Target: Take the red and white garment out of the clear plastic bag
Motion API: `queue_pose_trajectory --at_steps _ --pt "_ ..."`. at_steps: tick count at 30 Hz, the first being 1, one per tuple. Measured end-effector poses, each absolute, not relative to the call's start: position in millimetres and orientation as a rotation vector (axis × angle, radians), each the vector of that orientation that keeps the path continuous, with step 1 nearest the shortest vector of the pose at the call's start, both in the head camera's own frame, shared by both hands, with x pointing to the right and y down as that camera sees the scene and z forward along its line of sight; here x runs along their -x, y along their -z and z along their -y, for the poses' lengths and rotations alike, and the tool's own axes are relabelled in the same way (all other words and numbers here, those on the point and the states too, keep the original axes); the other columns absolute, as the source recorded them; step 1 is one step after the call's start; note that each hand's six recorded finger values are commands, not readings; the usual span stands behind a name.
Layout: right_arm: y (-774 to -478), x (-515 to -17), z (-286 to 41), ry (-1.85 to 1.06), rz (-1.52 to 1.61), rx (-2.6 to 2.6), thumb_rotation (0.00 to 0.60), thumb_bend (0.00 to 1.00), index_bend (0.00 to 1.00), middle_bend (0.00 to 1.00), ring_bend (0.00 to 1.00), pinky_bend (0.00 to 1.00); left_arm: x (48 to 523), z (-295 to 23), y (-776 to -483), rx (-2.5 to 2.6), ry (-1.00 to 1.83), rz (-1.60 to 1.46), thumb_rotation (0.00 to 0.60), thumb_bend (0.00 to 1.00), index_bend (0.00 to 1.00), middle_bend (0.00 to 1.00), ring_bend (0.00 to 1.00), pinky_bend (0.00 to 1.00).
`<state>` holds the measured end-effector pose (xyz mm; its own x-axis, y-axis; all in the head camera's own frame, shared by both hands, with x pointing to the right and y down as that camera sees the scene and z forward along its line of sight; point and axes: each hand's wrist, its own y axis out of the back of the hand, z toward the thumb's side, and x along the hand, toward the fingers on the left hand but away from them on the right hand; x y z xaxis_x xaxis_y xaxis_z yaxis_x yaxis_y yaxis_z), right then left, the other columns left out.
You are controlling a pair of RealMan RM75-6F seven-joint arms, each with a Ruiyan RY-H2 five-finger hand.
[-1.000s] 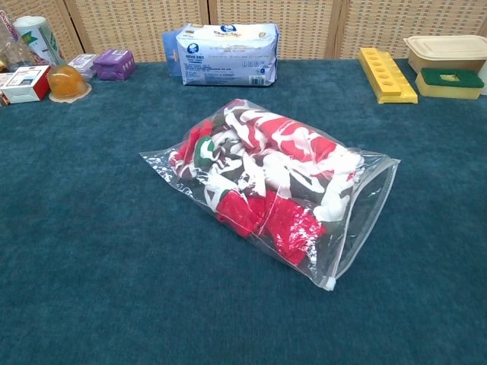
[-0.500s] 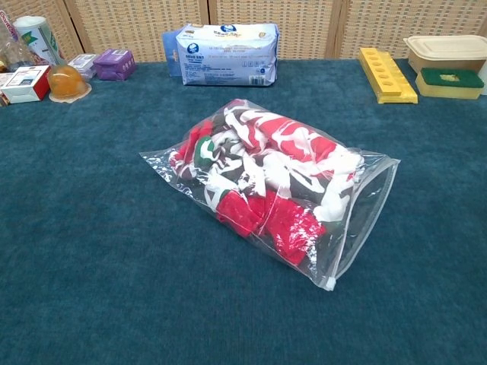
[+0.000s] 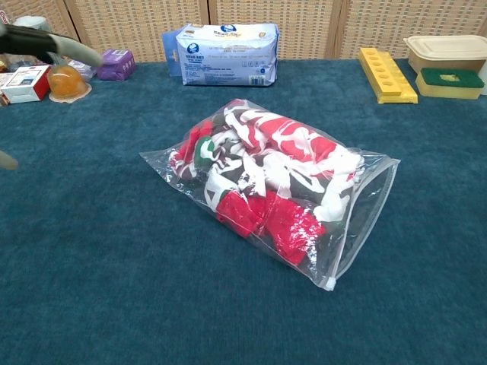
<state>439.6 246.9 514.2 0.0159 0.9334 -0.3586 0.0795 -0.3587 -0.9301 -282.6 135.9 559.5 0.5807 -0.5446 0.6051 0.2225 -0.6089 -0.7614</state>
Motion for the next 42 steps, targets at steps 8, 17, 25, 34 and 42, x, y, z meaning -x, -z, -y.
queue_pose_trajectory --at_steps 8,17,25,34,42 --pt "-514.4 -446.3 -247.4 -1.452 1.081 1.532 0.600 0.16 0.35 0.33 0.33 0.33 175.4 -99.3 -591.3 1.930 0.957 -0.049 0.600 0.00 0.00 0.03 0.00 0.07" --pt "-509.7 -457.4 -248.0 -1.487 1.100 1.501 0.600 0.16 0.35 0.33 0.33 0.33 85.5 -74.2 -625.3 1.901 0.883 0.033 0.600 0.00 0.00 0.03 0.00 0.07" --pt "-503.9 -464.7 -250.7 -1.510 1.125 1.473 0.600 0.16 0.35 0.33 0.33 0.33 27.1 -67.5 -652.3 1.909 0.885 0.100 0.600 0.00 0.00 0.03 0.00 0.07" --pt "-499.2 -471.9 -254.3 -1.535 1.158 1.443 0.600 0.16 0.35 0.33 0.33 0.33 -26.0 -73.1 -684.3 1.921 0.936 0.217 0.600 0.00 0.00 0.03 0.00 0.07" --pt "-498.3 -475.2 -256.1 -1.542 1.176 1.438 0.600 0.16 0.35 0.33 0.33 0.33 -37.1 -82.5 -697.7 1.916 0.970 0.283 0.600 0.00 0.02 0.04 0.00 0.12"
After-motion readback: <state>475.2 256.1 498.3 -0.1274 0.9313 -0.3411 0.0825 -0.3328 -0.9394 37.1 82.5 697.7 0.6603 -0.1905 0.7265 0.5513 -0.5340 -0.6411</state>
